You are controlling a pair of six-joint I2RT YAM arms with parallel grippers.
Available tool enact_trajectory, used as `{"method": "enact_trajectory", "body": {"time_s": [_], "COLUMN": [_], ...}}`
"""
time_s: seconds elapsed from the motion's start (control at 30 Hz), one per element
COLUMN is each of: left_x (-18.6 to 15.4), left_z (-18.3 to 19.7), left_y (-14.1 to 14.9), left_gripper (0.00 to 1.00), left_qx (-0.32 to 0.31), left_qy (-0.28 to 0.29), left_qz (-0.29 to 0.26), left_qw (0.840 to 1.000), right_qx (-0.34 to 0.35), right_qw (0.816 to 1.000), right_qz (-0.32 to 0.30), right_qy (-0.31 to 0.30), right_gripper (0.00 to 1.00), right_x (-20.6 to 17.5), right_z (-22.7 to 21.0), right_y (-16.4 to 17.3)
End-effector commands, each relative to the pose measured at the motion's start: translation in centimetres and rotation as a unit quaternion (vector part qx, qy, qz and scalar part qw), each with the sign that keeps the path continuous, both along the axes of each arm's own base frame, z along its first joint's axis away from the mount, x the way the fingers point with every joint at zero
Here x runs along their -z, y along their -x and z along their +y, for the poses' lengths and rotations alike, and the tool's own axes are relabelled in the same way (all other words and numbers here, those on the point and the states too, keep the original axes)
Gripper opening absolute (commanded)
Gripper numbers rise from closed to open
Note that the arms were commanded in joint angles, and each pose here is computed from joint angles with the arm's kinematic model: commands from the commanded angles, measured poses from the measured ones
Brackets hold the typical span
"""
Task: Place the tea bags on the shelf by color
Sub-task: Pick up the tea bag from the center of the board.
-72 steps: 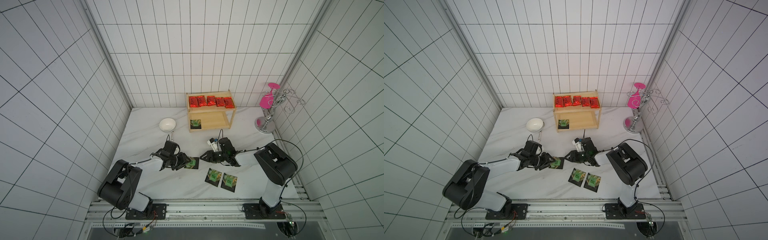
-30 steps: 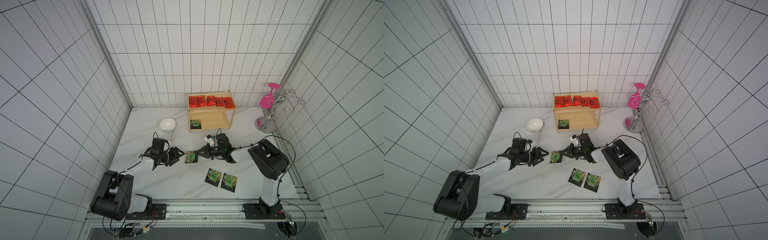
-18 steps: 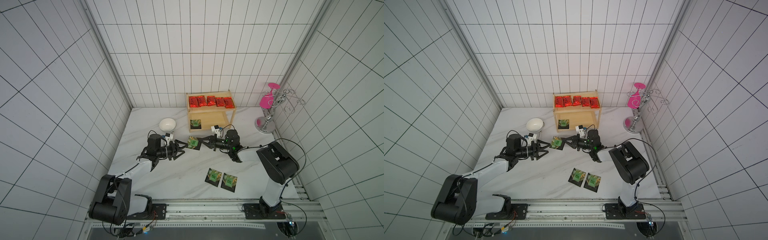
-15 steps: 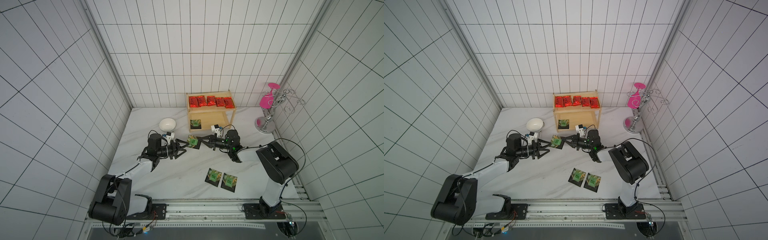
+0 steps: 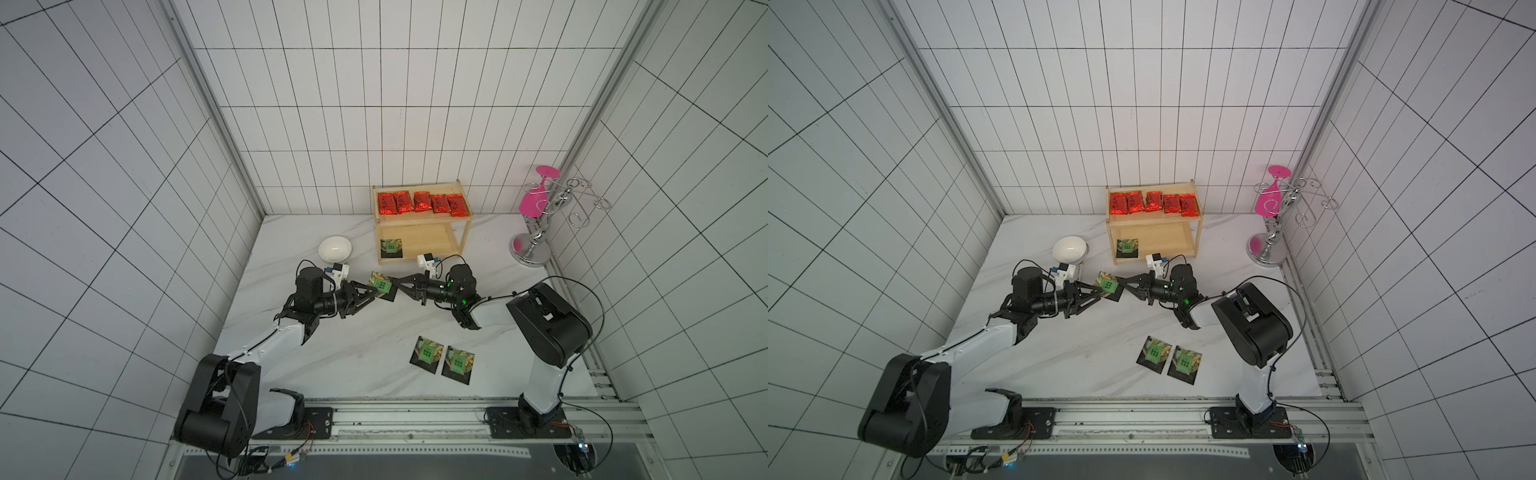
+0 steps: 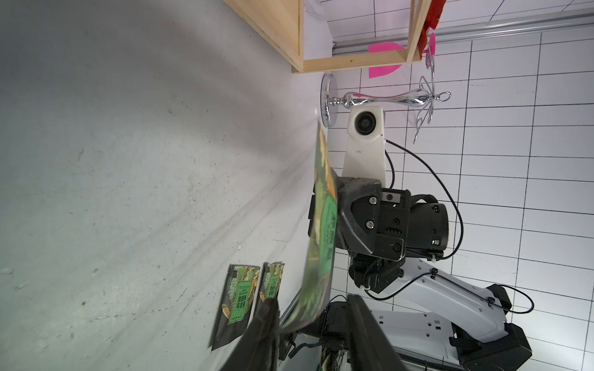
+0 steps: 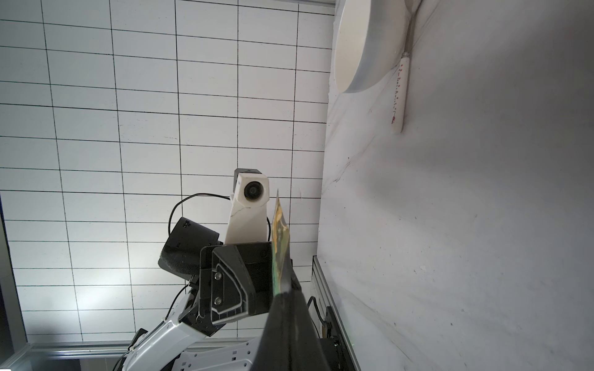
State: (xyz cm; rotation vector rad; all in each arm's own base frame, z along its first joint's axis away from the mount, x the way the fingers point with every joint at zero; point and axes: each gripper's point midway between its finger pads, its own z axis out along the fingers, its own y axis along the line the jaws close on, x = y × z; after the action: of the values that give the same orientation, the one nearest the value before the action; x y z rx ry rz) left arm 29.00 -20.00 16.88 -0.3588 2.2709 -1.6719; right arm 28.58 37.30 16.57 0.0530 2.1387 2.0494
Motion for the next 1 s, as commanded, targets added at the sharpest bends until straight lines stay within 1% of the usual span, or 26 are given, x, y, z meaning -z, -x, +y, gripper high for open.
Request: {"method": "enact_trajectory", "body": {"time_s": [0.0,0.07,0.1,0.27,0.4,0.53,0.63,0.7,0.77,0.87,0.97], "left_x": [-0.7,-0.7,-0.7,-0.6,-0.7,-1.1,-1.5,-2.2,-3.6,-4.9,-5.6], "left_z": [0.7,0.9,1.0,1.2,1.3,1.4,1.3,1.2,1.3,1.5,1.1], "left_y": [-0.6,-0.7,-0.7,-0.9,-0.9,-1.2,-1.4,-1.3,-1.3,-1.1,-0.8], "left_gripper": [0.30,0.25,0.24,0.24,0.20,0.12,0.00,0.00,0.00,0.00,0.00], "left_qx": [-0.017,-0.019,-0.022,-0.029,-0.032,-0.033,-0.031,-0.023,-0.011,0.001,0.016], "left_qy": [-0.018,-0.024,-0.026,-0.035,-0.039,-0.041,-0.041,-0.035,-0.016,-0.018,-0.017], "left_qz": [-0.025,-0.026,-0.026,-0.026,-0.030,-0.037,-0.043,-0.047,-0.059,-0.080,-0.090], "left_qw": [0.999,0.999,0.999,0.999,0.998,0.998,0.998,0.998,0.998,0.997,0.996], "right_qx": [-0.008,-0.010,-0.009,-0.004,-0.010,-0.016,-0.018,-0.020,-0.021,-0.023,-0.015], "right_qw": [1.000,1.000,1.000,1.000,1.000,0.999,0.999,0.999,0.999,0.998,0.997], "right_qz": [-0.008,-0.011,-0.011,-0.014,-0.020,-0.023,-0.028,-0.036,-0.045,-0.059,-0.069], "right_qy": [-0.003,0.001,0.003,0.007,0.014,0.015,0.019,0.021,0.021,0.009,-0.011], "right_gripper": [0.00,0.00,0.00,0.00,0.00,0.00,0.03,0.09,0.20,0.35,0.37], "right_x": [-0.4,-0.4,-0.4,-0.5,-0.6,-0.8,-1.0,-1.3,-1.8,-3.2,-4.8], "right_z": [0.0,0.0,-0.1,-0.3,0.0,0.2,0.2,0.0,-0.3,-0.2,-0.3], "right_y": [1.0,1.3,1.4,1.6,2.1,2.6,2.7,2.9,3.0,3.7,3.7]}}
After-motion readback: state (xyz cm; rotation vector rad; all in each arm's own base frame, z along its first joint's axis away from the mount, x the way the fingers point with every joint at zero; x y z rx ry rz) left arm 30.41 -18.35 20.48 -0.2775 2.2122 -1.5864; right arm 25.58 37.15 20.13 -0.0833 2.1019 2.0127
